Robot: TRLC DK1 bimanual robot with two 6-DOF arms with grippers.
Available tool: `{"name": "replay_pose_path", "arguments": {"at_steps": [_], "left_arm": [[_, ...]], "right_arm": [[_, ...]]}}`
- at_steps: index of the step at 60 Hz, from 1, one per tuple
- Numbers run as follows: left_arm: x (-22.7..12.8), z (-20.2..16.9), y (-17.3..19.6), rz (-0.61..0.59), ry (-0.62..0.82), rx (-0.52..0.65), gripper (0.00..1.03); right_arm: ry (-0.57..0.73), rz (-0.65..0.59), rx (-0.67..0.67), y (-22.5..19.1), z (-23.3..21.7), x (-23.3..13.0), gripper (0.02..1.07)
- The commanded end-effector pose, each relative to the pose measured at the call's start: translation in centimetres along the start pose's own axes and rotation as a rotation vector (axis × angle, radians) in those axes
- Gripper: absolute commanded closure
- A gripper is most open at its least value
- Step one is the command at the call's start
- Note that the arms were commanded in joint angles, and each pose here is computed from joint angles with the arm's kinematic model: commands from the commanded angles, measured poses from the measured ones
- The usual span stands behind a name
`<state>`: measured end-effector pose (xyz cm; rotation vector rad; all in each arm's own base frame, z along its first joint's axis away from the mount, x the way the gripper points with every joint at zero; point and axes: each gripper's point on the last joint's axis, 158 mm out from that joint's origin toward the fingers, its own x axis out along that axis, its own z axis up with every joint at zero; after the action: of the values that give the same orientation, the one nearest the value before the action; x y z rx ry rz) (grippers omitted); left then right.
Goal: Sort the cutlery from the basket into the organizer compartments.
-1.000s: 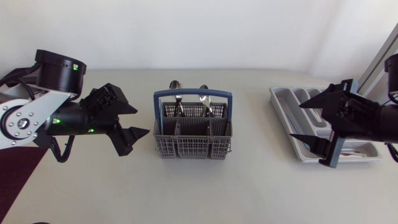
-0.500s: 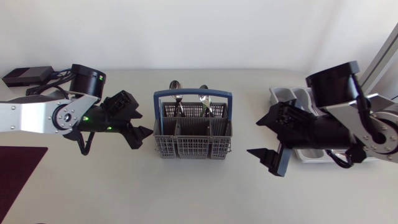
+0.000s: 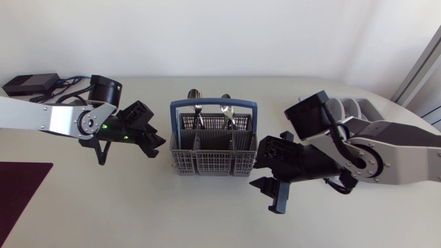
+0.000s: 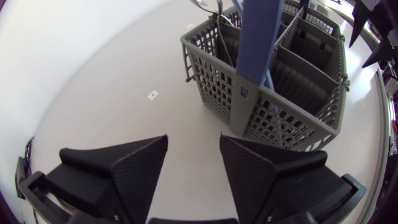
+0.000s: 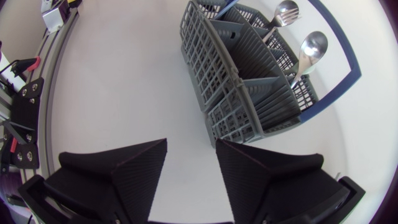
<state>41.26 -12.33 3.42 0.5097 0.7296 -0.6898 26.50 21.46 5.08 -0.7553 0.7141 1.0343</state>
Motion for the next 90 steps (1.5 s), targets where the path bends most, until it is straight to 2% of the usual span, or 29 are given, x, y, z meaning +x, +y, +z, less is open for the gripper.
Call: {"name": "replay_pose_path", "arguments": {"at_steps": [1,4,7,17,32,48,53,60,76,90], "left_arm": [[0.9,0.6,0.4,-0.017,-0.014,-0.025,0.71],[1.3,0.7,0.1,-0.034,-0.016,-0.03,0.79],[1.6,0.9,-0.4,-0.051,-0.018,-0.026,0.83],[1.7,1.4,-3.8,-0.136,-0.022,0.014,0.89],[0.4,1.7,-8.7,-0.247,-0.022,0.076,0.89],[-2.0,2.9,-14.9,-0.35,-0.042,0.169,0.89],[-3.1,3.9,-13.7,-0.317,-0.075,0.164,0.89],[-3.7,4.9,-8.2,-0.214,-0.108,0.096,0.89],[-1.1,5.8,0.2,-0.077,-0.162,-0.053,0.89],[2.7,7.7,2.6,-0.108,-0.201,-0.144,0.9]], "right_arm": [[-0.01,-0.011,0.018,-0.7,0.8,0.6,0.84],[-0.017,-0.019,0.023,-1.1,1.1,0.9,0.96],[-0.022,-0.02,0.027,-1.4,1.4,1.2,1.02],[-0.044,-0.06,0.034,-2.8,2.0,2.2,1.02],[-0.022,-0.158,0.097,-7.6,0.3,2.8,1.02],[-0.035,-0.253,0.157,-11.4,-1.4,1.4,1.02],[-0.047,-0.268,0.156,-11.4,-1.4,0.4,1.02],[-0.052,-0.27,0.154,-10.7,-1.6,-0.5,1.02],[-0.025,-0.246,0.161,-9.7,-2.5,-0.5,1.02],[-0.021,-0.235,0.181,-9.3,-2.6,-0.1,1.02]]}}
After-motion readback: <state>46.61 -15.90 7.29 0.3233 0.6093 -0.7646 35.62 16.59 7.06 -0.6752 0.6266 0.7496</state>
